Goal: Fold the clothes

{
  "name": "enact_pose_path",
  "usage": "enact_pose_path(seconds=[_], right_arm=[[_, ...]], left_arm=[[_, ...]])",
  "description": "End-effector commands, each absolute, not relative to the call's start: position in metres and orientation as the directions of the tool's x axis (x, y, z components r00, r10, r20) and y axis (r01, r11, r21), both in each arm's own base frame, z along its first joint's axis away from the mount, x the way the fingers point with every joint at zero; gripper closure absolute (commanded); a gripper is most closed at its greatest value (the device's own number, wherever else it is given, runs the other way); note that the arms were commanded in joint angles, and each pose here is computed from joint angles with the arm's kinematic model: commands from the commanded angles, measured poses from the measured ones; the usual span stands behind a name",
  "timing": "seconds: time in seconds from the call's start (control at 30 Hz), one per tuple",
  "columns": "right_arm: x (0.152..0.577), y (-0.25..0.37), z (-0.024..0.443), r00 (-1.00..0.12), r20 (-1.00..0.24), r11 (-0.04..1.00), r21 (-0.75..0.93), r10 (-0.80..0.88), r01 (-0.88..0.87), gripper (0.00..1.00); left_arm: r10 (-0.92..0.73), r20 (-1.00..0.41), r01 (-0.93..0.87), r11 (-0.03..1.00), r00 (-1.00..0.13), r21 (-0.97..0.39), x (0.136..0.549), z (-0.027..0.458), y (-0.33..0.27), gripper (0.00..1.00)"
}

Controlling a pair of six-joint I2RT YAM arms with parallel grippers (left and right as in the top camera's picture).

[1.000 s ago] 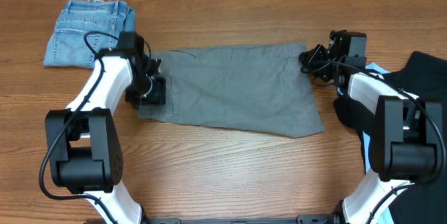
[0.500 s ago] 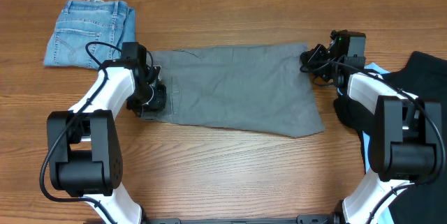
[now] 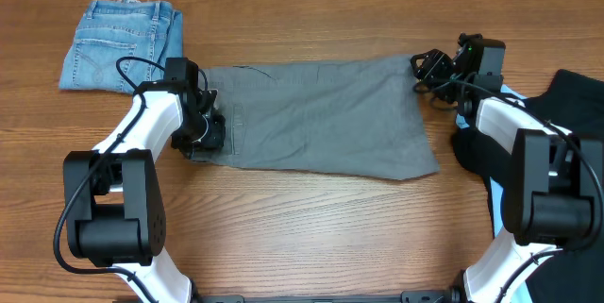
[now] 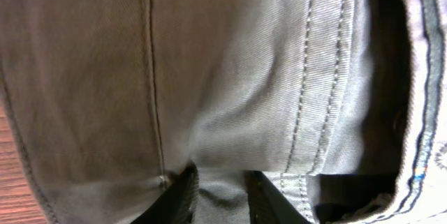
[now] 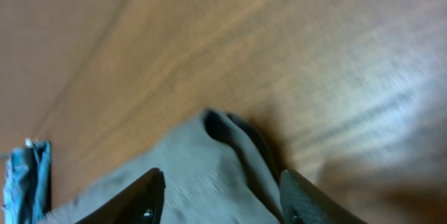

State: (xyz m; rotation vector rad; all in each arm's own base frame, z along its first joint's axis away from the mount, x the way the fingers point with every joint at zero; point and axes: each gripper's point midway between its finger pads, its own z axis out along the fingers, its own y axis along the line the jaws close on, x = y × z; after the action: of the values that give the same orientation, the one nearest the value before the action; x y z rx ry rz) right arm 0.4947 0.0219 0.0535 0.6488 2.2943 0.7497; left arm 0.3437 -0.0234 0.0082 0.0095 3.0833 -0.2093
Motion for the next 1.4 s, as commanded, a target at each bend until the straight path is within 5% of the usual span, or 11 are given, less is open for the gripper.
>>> enact_pose_path(seconds=[0.0, 0.1, 0.23, 0.33, 0.5, 0.8, 1.13, 1.37], right_arm=[[0.493, 0.022, 0.095, -0.685, -0.477, 0.749, 0.645, 0.55, 0.153, 0.41], [0.472, 0.024, 0.114, -0.719, -0.493, 0.789, 0.602, 0.49, 0.125, 0.43], [0.431, 0.034, 0.132, -0.777, -0.407, 0.781, 0.602, 0.479, 0.166, 0.71], [0.397, 0.049, 0.128, -0.838, -0.291, 0.773, 0.595, 0.462, 0.22, 0.83], [0.349, 0.071, 0.088, -0.907, -0.091, 0.8, 0.512, 0.411, 0.312, 0.85], [0.318, 0.09, 0.015, -0.931, 0.068, 0.835, 0.423, 0.358, 0.352, 0.91], [0.281, 0.041, -0.025, -0.808, 0.167, 0.796, 0.146, 0.565, 0.587, 0.95], [0.262, 0.017, -0.026, -0.764, 0.192, 0.773, 0.039, 0.616, 0.633, 0.95]], left_arm=[[-0.014, 0.002, -0.014, 0.997, -1.0, -0.081, 0.331, 0.0, -0.012, 0.7], [-0.014, -0.006, -0.013, 0.997, -1.0, -0.078, 0.339, 0.014, -0.011, 0.71], [-0.01, -0.051, -0.006, 0.997, -0.999, -0.081, 0.362, 0.05, -0.011, 0.75], [0.014, -0.122, 0.031, 0.991, -0.992, -0.133, 0.385, 0.084, -0.022, 0.82], [0.097, -0.263, 0.174, 0.943, -0.96, -0.285, 0.413, 0.115, -0.066, 0.89], [0.237, -0.307, 0.315, 0.92, -0.922, -0.234, 0.428, 0.064, -0.102, 0.94], [0.102, -0.173, 0.117, 0.99, -0.98, -0.079, 0.438, -0.015, -0.049, 0.93], [0.002, -0.269, 0.032, 0.994, -0.963, -0.105, 0.471, 0.012, -0.027, 0.91]])
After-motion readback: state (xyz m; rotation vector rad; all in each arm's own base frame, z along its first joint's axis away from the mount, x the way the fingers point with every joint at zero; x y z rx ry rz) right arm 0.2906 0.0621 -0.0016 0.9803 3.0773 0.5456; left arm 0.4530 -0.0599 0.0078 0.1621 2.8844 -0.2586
